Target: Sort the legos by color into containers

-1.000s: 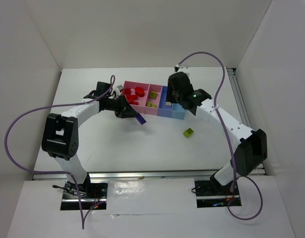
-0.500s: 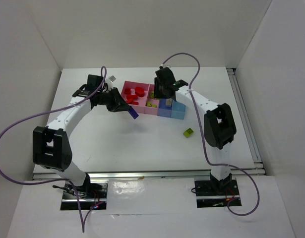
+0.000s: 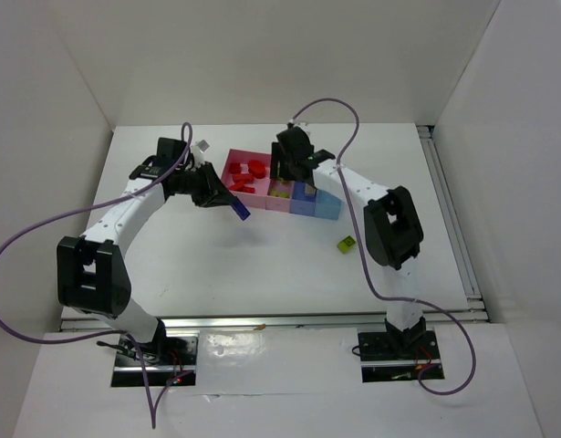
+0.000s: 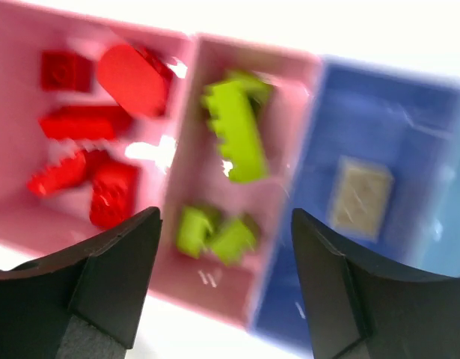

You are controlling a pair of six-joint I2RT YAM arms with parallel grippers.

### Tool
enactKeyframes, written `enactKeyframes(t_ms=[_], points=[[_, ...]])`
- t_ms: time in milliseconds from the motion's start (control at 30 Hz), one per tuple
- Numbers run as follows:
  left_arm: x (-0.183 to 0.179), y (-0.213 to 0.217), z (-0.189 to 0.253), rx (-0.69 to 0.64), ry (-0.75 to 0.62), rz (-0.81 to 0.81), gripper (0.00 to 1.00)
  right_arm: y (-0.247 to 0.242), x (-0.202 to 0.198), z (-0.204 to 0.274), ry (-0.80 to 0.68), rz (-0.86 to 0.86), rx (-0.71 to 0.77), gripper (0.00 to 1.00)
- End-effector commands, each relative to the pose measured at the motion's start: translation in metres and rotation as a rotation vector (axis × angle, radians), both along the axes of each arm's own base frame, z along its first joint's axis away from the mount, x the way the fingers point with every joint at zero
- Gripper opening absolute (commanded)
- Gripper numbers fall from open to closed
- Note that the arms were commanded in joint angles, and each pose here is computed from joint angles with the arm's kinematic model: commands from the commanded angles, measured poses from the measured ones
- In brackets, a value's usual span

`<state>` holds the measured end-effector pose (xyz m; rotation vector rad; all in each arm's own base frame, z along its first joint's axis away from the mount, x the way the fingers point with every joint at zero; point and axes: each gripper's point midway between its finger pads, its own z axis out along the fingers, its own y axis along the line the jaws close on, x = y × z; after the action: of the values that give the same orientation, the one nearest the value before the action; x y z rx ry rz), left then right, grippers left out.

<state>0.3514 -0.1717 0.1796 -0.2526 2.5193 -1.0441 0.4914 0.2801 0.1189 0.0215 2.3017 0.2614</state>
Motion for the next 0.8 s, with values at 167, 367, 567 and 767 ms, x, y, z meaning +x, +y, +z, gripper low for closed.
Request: enactKeyframes(t_ms=[167, 367, 567, 767], points=[[-0.001, 0.002, 0.017, 0.001, -0.066, -0.016, 0.0, -0.091, -0.068, 0.085, -0.16, -0.304, 0.017, 0.71], [0.004, 0.0, 0.011, -0.004, -0.05, -0.022, 0.0, -0.158, -0.17, 0.03, 0.039, -0.469, -0.021, 0.77], [0.008, -0.003, 0.013, -0.02, -0.048, -0.035, 0.0, -0.163, -0.197, -0.016, 0.21, -0.533, 0.103, 0.88], [0.007, -0.006, 0.009, -0.019, -0.039, -0.044, 0.0, -0.163, -0.186, -0.05, 0.288, -0.568, 0.093, 0.88]])
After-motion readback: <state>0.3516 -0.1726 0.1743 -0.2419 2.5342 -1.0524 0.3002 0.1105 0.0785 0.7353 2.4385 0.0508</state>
